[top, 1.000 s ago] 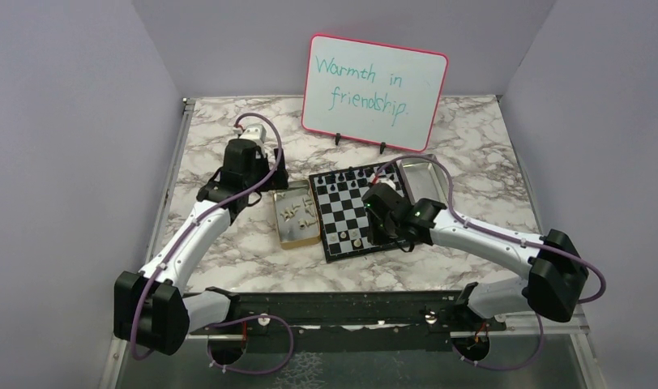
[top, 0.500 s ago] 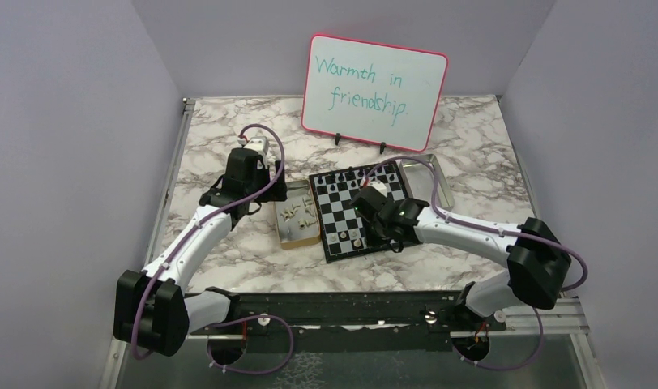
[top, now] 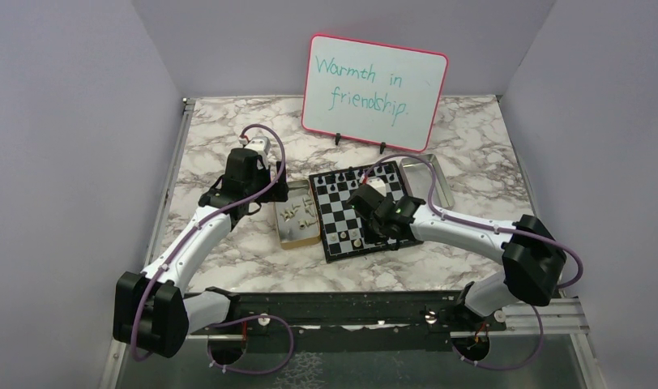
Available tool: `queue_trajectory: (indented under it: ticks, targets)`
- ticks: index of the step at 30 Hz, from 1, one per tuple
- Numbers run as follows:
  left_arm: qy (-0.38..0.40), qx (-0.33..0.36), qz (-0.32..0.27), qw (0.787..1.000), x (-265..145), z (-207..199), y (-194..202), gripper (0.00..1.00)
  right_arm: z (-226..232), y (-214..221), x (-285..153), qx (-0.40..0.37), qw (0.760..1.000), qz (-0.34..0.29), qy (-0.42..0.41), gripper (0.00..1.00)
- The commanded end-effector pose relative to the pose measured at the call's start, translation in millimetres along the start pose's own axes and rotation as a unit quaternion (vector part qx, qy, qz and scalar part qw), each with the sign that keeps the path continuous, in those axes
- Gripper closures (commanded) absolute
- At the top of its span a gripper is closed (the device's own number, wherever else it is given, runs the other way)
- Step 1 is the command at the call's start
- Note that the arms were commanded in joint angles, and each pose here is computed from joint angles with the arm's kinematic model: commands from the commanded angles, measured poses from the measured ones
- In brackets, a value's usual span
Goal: Set up the chess pieces on the board
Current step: Place the chess piece on the chessboard.
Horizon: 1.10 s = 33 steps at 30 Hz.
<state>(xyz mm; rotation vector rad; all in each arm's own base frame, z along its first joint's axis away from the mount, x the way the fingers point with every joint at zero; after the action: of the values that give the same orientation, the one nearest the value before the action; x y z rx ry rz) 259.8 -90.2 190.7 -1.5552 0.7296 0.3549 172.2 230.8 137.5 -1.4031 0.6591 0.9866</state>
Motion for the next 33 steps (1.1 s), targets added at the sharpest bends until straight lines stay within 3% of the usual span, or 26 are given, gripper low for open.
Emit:
queue_trajectory:
  ticks: [1, 9, 33]
  targets:
    - [0.005, 0.004, -0.018, 1.0, -3.9, -0.9, -6.4, 0.06, 3.3, -5.2, -0.8, 0.007, 1.0, -0.012, 0.012, 0.91]
    - [0.008, 0.004, -0.018, 1.0, -4.4, -1.4, -5.5, 0.05, 3.2, 3.2, 5.6, 0.009, 1.0, 0.006, 0.01, 0.91]
    - [0.011, 0.005, -0.018, 1.0, -5.2, -1.7, -4.6, 0.01, 3.8, 3.6, 3.9, 0.019, 1.0, 0.017, 0.018, 0.76]
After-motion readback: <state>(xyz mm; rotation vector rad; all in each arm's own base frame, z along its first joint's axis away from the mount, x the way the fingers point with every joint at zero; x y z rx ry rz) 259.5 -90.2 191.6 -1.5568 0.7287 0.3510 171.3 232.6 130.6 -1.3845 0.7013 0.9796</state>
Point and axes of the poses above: each gripper's point midway between its finger pads, its own x axis out along the fingers, its own z axis along the line the jaws close on, y = z × x, the point moved 8 cm from there along -x, back along the fingers, and after that the axes turned 4 degrees about x, right-handed, at the moved point
